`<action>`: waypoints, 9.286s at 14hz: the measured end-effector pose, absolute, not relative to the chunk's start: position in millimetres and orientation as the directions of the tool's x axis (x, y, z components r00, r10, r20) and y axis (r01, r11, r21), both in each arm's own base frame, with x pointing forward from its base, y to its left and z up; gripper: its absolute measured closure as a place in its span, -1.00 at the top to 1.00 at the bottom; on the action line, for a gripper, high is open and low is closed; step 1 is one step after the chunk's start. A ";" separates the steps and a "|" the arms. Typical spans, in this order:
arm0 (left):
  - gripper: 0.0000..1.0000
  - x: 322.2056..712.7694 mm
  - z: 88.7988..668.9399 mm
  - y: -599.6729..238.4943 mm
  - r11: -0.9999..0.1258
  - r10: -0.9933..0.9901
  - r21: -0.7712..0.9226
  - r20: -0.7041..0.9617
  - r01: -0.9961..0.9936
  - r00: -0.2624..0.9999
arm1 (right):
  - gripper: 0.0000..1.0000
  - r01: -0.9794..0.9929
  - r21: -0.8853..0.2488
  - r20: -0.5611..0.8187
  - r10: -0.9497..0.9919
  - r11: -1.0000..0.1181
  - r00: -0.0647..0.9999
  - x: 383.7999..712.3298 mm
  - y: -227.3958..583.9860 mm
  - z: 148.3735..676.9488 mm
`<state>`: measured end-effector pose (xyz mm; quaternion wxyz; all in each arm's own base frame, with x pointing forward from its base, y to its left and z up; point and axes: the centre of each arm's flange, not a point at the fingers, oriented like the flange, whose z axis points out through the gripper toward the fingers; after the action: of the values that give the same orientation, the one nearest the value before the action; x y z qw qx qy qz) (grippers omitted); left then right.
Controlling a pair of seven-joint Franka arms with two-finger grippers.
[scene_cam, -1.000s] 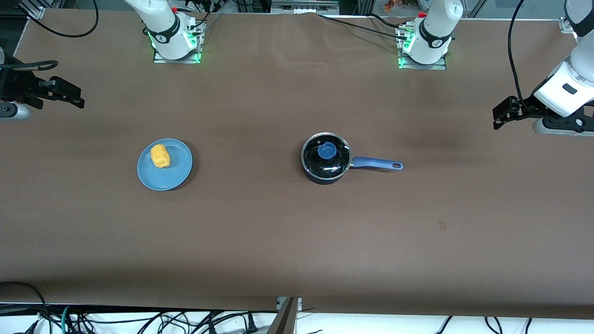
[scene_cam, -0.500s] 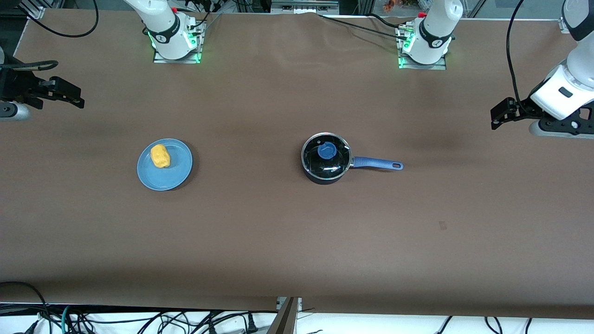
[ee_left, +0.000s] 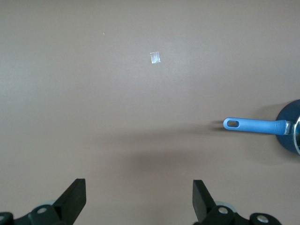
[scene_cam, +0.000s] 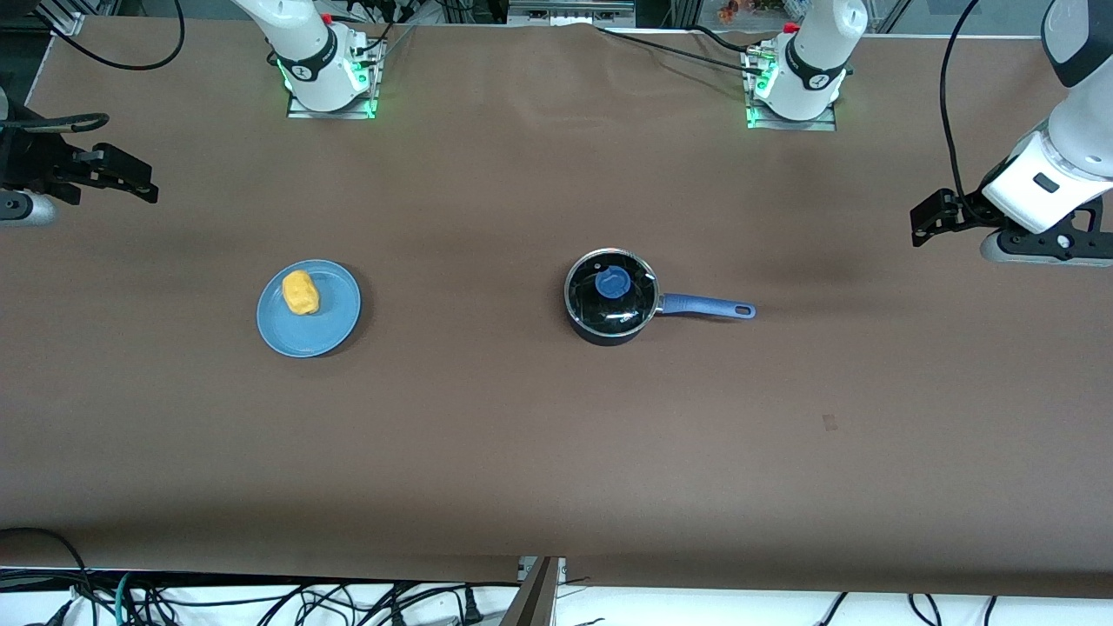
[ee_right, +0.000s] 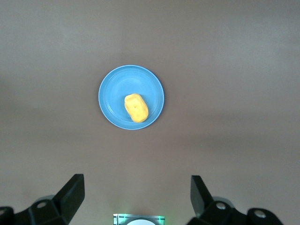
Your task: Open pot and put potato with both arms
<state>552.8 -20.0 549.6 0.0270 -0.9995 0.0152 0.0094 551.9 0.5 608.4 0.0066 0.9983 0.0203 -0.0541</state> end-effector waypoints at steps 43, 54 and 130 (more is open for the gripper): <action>0.94 533.0 278.2 -422.1 -0.877 0.481 0.001 -0.020 0.481 0.877 | 1.00 0.271 -0.028 -0.280 0.268 -0.962 0.922 602.6 45.8 207.3; -0.24 531.0 269.6 -419.0 -0.896 0.444 -0.017 -0.030 0.444 0.896 | 1.00 0.280 -0.042 -0.338 0.277 -0.959 0.899 578.6 34.9 186.8; 1.00 574.1 541.3 -59.2 -0.989 -0.066 -0.131 -0.006 -0.066 0.998 | 1.00 0.189 0.082 -0.183 0.171 -0.979 0.968 663.1 162.7 479.2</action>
<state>574.1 -59.2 541.3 0.0655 -0.9973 0.0331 0.0009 663.1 162.7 479.2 0.0492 0.9908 0.0909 -0.0878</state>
